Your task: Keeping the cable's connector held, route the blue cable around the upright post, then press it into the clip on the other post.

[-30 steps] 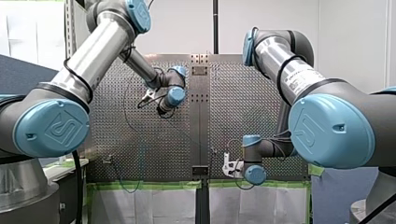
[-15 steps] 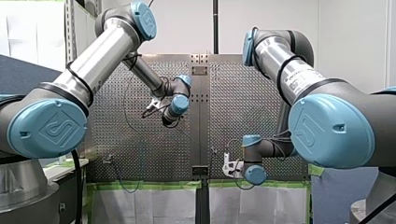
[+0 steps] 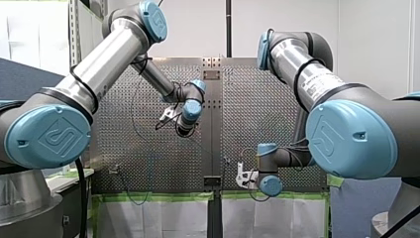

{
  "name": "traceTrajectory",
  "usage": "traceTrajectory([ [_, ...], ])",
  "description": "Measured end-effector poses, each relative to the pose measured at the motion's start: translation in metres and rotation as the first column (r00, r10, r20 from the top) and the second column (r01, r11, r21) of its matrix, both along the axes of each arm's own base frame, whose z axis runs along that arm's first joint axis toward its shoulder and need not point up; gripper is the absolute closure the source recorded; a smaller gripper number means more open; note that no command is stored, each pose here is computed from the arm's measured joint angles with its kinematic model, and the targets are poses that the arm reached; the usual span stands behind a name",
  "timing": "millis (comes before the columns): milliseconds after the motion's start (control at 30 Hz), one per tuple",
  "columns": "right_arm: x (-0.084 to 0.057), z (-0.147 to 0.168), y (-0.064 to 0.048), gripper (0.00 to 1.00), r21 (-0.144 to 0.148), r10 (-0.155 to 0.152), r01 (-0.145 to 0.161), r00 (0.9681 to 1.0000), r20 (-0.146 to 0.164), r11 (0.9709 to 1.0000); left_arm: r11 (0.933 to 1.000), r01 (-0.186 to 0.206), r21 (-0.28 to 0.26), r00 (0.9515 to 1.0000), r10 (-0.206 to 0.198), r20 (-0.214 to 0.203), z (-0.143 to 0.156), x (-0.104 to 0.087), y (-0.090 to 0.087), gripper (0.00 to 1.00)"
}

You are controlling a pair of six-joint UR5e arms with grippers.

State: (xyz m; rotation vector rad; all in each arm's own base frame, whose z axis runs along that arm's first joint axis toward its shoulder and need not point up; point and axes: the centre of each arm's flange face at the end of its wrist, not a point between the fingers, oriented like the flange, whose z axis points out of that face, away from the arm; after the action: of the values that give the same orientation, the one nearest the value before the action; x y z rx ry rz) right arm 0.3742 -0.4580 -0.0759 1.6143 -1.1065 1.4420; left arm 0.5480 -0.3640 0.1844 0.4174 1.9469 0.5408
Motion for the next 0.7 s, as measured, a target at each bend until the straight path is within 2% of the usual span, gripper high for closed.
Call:
traceTrajectory([
  [133,0.0,0.001,0.0,1.0,0.0,0.003,-0.003,1.0,0.0,1.0,0.9989,0.027,-0.037,0.9996,-0.028,-0.003,-0.006,-0.002,-0.008,0.0],
  [333,0.001,0.002,0.0,1.0,-0.003,0.009,-0.009,1.0,0.002,1.0,0.9956,0.062,-0.071,0.9979,-0.063,-0.014,-0.033,-0.004,-0.022,0.0],
  [467,0.001,0.003,0.0,1.0,-0.004,0.011,-0.011,0.9999,0.002,0.9999,0.9919,0.08,-0.099,0.9968,-0.08,0.001,-0.044,-0.007,-0.034,0.0],
  [700,0.002,0.004,0.0,1.0,-0.005,0.022,-0.022,0.9998,0.003,0.9997,0.9872,0.096,-0.127,0.9953,-0.095,0.019,-0.059,-0.009,-0.044,0.0],
])
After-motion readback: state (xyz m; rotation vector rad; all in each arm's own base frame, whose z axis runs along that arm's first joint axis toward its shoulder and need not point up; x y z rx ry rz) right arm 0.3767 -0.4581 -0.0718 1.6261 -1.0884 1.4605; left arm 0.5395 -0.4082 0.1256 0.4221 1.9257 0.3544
